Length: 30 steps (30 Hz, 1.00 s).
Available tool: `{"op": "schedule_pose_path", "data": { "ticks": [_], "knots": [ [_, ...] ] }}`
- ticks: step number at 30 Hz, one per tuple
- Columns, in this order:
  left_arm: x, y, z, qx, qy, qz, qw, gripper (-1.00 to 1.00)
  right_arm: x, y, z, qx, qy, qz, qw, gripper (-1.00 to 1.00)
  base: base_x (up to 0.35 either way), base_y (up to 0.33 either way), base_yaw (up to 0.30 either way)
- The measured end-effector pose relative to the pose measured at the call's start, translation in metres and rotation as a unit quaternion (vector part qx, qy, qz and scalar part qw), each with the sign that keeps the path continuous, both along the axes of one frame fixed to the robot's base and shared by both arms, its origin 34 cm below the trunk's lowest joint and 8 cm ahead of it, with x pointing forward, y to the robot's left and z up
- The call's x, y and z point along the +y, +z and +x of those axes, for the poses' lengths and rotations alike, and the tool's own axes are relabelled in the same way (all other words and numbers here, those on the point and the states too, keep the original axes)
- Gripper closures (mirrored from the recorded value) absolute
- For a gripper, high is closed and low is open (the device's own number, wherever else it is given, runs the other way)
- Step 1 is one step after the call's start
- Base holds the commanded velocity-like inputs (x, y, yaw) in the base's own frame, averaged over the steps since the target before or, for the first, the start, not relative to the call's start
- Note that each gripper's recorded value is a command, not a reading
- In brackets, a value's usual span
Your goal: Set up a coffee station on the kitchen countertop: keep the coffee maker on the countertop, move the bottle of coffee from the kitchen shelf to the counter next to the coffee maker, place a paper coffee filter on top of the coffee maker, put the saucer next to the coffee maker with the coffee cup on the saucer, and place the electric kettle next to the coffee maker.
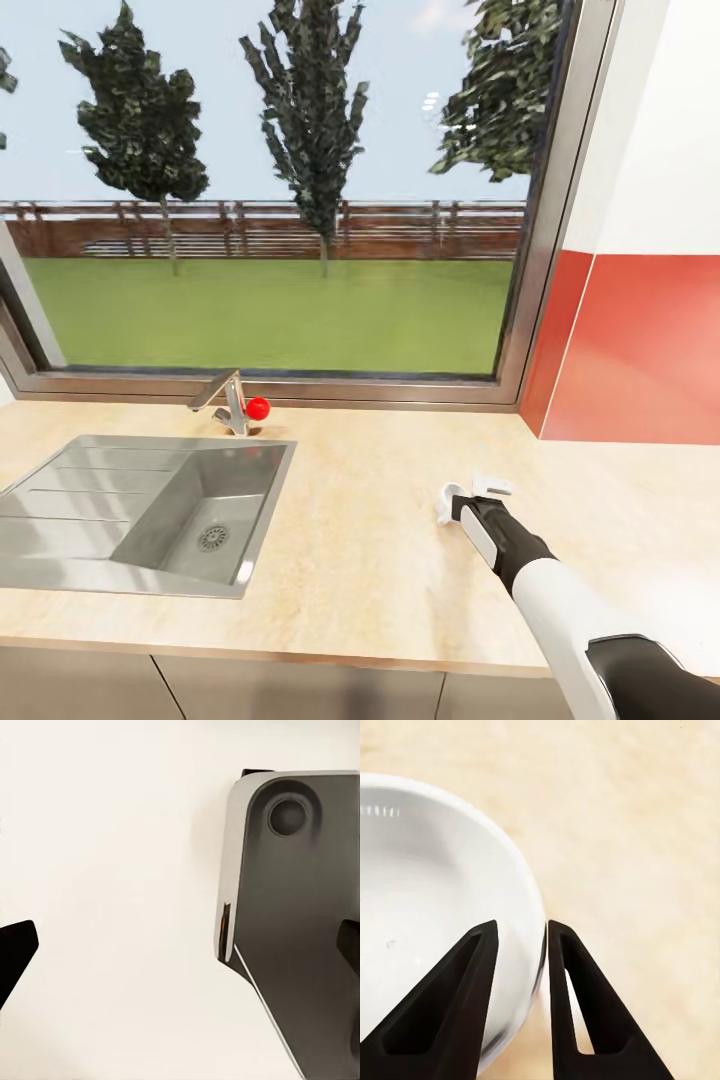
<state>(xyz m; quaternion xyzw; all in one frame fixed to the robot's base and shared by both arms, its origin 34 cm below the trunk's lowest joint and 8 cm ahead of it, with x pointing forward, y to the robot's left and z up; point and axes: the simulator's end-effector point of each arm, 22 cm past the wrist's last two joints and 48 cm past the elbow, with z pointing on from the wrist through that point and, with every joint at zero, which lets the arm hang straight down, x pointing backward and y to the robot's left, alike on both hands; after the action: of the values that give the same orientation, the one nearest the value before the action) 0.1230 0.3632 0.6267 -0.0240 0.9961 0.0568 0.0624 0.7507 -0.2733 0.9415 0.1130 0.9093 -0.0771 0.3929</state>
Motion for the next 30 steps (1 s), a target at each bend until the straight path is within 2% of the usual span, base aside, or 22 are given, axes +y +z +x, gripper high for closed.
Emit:
{"op": "schedule_pose_path", "data": {
  "ticks": [15,18,26,30],
  "knots": [
    [0.000,0.000,0.000,0.000,0.000,0.000,1.0000,-1.00,0.003,0.002,0.002,-0.004,-0.002,0.009,1.0000,1.00,0.000,0.000,0.000],
    [0.000,0.000,0.000,0.000,0.000,0.000,1.0000,-1.00,0.009,0.005,0.004,-0.008,0.001,0.012,0.9999,1.00,0.000,0.000,0.000],
    [0.000,0.000,0.000,0.000,0.000,-0.001,1.0000,-1.00,0.026,0.061,0.032,-0.075,0.011,0.023,0.9969,1.00,0.000,0.000,0.000],
    [0.000,0.000,0.001,-0.001,0.000,-0.001,1.0000,-1.00,0.051,0.107,0.048,-0.125,0.023,0.041,0.9911,1.00,0.000,0.000,0.000]
  ]
}}
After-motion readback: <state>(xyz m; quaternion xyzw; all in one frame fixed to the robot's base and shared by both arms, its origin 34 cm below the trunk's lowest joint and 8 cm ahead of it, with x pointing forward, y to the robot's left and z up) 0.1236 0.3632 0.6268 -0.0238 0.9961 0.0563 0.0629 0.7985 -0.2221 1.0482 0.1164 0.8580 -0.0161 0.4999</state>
